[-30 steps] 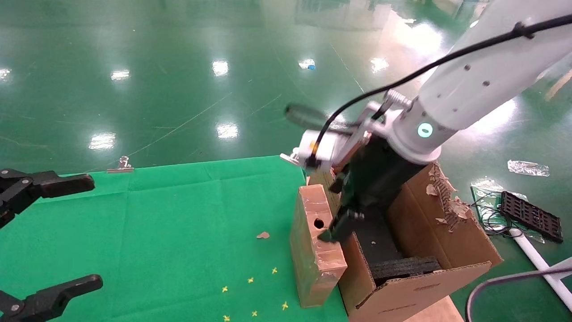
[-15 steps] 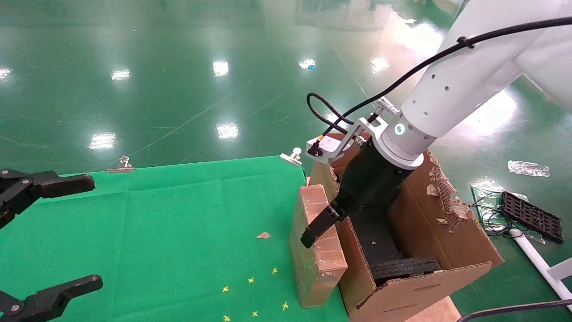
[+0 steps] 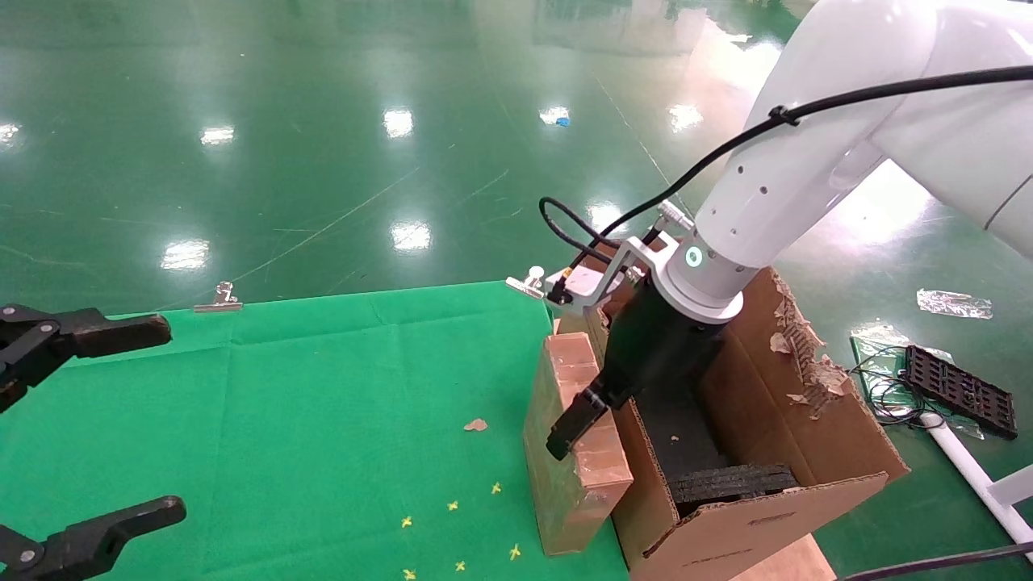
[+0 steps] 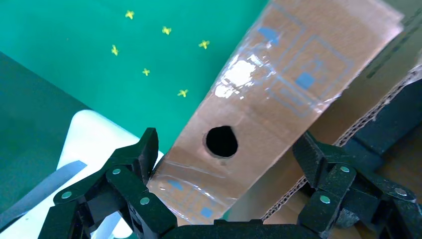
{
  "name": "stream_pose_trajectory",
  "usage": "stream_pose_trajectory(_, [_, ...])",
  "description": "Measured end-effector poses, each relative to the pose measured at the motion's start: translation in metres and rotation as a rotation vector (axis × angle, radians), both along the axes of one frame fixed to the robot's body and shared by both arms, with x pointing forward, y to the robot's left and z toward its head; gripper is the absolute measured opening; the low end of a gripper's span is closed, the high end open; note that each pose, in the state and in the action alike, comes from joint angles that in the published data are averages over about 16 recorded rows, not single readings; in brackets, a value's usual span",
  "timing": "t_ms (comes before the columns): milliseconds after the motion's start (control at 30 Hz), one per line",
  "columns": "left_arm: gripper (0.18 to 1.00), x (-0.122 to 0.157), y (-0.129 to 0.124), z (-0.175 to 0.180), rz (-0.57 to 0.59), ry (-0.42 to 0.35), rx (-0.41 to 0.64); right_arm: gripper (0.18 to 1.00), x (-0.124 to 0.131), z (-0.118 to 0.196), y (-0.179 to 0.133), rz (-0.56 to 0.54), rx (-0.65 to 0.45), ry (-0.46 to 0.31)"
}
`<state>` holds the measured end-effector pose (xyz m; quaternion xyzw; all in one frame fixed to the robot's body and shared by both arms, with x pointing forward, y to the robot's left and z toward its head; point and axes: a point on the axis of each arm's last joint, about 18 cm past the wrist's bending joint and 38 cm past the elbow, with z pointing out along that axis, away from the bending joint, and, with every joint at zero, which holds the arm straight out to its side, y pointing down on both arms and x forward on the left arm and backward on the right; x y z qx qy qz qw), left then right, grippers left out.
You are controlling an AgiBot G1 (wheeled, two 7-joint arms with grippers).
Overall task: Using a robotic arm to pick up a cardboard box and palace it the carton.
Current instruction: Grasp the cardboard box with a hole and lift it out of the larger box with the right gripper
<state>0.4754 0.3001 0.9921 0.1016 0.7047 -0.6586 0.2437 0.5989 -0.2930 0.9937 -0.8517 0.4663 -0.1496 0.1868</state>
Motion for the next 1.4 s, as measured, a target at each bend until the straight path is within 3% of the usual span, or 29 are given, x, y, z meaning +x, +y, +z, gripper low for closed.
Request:
stream_pose_trajectory(300, [0.968,0.0,0.0,0.0,0.0,0.0,0.0,0.944,-0.002,-0.008,0.0,-0.006,-0.024,0.018])
stream_pose_trajectory(500, [0.914,0.0,0.0,0.0,0.0,0.0,0.0,0.864,-0.004,-0.012,-0.001,-0.011,-0.032,0.028])
stream_pose_trajectory(833, [0.739,0.0,0.0,0.0,0.0,0.0,0.0,0.649,-0.003,-0.005,-0.002,0.011,-0.022,-0.019])
stream_pose_trajectory(967, [0.645,0.0,0.0,0.0,0.0,0.0,0.0,0.56,-0.004,0.012,-0.004,0.051,0.016,-0.099])
stream_pose_trajectory(1133, [0.521,0.0,0.0,0.0,0.0,0.0,0.0,0.457,-0.011,0.052,-0.016,0.104,0.091,-0.264])
stream_pose_trajectory(1400, [0.357,0.0,0.0,0.0,0.0,0.0,0.0,0.36,-0.036,0.127,-0.071,0.086,0.19,-0.548])
